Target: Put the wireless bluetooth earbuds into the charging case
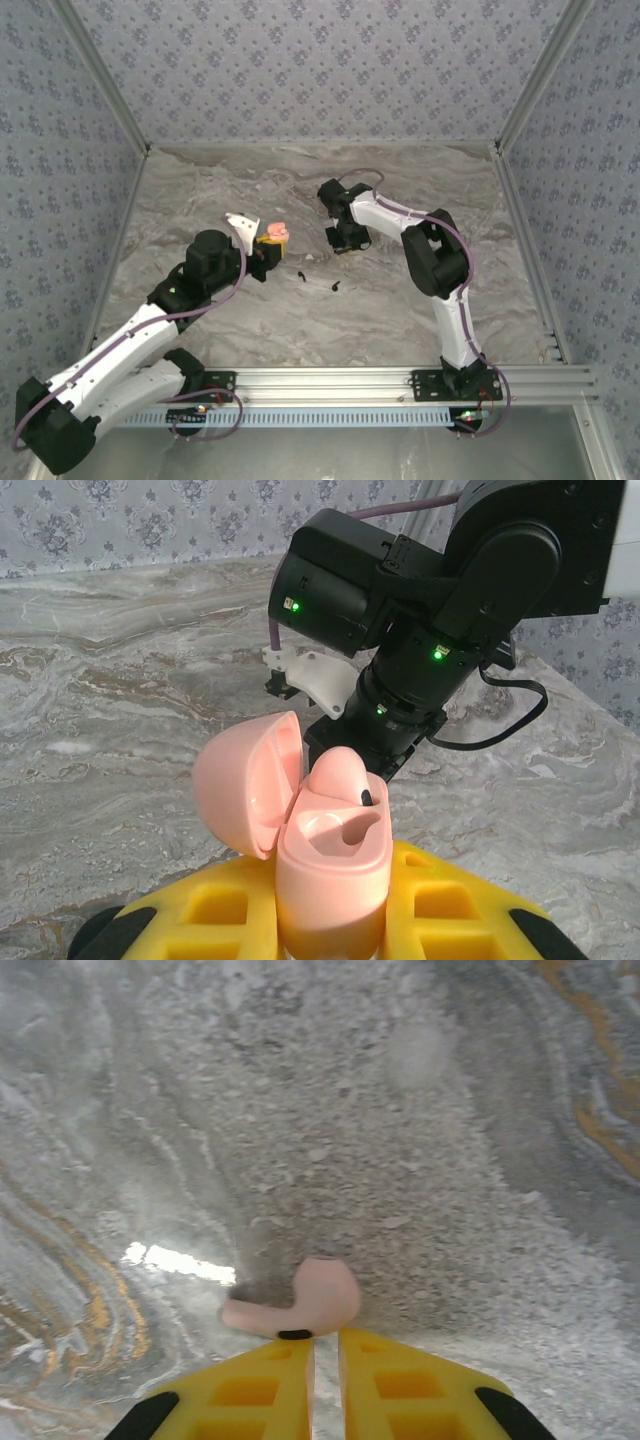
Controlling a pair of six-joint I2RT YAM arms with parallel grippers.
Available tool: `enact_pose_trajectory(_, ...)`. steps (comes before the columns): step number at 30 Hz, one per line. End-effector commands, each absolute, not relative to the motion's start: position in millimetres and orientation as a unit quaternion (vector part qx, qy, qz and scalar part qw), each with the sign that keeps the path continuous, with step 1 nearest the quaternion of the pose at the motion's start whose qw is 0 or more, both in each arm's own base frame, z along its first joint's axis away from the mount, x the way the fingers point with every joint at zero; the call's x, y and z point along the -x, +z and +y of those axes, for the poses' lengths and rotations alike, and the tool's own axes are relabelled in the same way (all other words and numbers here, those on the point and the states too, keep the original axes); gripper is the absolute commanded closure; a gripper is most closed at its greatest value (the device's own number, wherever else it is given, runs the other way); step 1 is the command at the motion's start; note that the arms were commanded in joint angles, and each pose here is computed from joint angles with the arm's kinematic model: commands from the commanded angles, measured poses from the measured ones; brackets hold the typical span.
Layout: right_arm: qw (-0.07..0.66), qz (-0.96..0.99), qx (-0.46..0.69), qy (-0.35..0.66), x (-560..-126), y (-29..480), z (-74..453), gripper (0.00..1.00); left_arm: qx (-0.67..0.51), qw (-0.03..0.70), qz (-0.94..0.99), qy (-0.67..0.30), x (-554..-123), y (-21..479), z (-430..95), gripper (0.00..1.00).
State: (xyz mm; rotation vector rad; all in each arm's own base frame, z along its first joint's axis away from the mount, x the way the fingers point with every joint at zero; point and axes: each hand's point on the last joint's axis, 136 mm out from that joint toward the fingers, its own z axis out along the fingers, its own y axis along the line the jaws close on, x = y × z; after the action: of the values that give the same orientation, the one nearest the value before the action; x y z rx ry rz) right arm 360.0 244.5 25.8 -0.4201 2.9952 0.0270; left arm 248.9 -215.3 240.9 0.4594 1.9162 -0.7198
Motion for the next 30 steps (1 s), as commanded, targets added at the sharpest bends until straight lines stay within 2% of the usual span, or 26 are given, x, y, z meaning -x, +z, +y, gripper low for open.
enact_pose_trajectory(1,0.060,0.989,0.135,-0.031,-360,35,224,0.85,-0.185,0.523,0.770,-0.315,-252,267,-219,0.80)
enact_pose_trajectory(18,0.065,0.992,0.112,-0.006,-363,40,229,0.85,-0.188,0.525,0.768,-0.315,-252,270,-219,0.80)
enact_pose_trajectory(30,0.073,0.993,0.093,0.025,-381,35,241,0.90,-0.187,0.526,0.767,-0.317,-252,272,-219,0.80)
